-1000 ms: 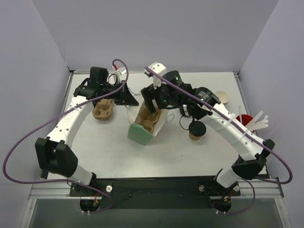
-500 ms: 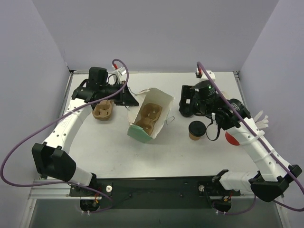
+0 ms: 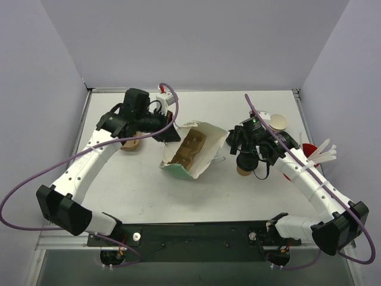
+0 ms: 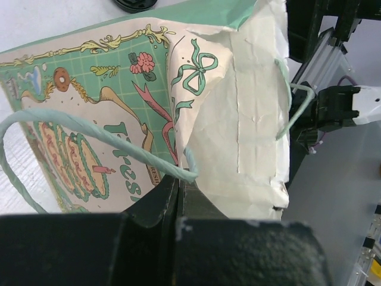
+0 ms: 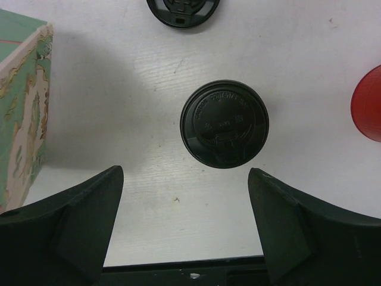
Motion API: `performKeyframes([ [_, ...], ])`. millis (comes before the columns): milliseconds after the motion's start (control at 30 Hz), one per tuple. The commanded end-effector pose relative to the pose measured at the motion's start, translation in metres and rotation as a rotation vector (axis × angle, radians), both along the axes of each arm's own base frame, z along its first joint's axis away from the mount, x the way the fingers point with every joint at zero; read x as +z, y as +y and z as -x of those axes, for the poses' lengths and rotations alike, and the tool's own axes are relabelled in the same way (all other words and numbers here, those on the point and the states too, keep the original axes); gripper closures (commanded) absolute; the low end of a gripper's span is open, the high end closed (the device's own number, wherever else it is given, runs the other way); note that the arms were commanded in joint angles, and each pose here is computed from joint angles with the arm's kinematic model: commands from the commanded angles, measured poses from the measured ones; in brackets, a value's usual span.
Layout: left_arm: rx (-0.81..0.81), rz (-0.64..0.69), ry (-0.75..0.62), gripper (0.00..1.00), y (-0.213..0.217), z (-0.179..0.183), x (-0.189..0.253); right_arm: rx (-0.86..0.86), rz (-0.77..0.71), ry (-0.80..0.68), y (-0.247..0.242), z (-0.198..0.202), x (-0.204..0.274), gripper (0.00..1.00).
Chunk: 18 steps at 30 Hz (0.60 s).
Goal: Pack the takeout coffee
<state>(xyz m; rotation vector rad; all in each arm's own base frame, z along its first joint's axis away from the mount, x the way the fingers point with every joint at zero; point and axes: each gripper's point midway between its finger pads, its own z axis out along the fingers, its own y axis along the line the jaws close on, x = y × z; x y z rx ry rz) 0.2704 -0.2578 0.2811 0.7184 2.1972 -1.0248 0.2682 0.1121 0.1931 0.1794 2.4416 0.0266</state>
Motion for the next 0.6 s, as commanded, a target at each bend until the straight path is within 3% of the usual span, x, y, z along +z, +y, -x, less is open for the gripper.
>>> performKeyframes([
  [0,-0.019,-0.035,-0.105,1.0,0.002,-0.001,0.016,-0.037,-0.04,-0.005,-0.003,0.003,-0.007,0.2],
  [233,-0.015,-0.08,-0.181,1.0,0.002,0.001,0.016,-0.078,-0.07,-0.04,-0.012,0.002,-0.005,0.2],
  [567,0.077,-0.066,-0.209,1.0,0.001,-0.019,0.035,-0.047,-0.205,-0.17,0.003,-0.003,0.058,0.21],
])
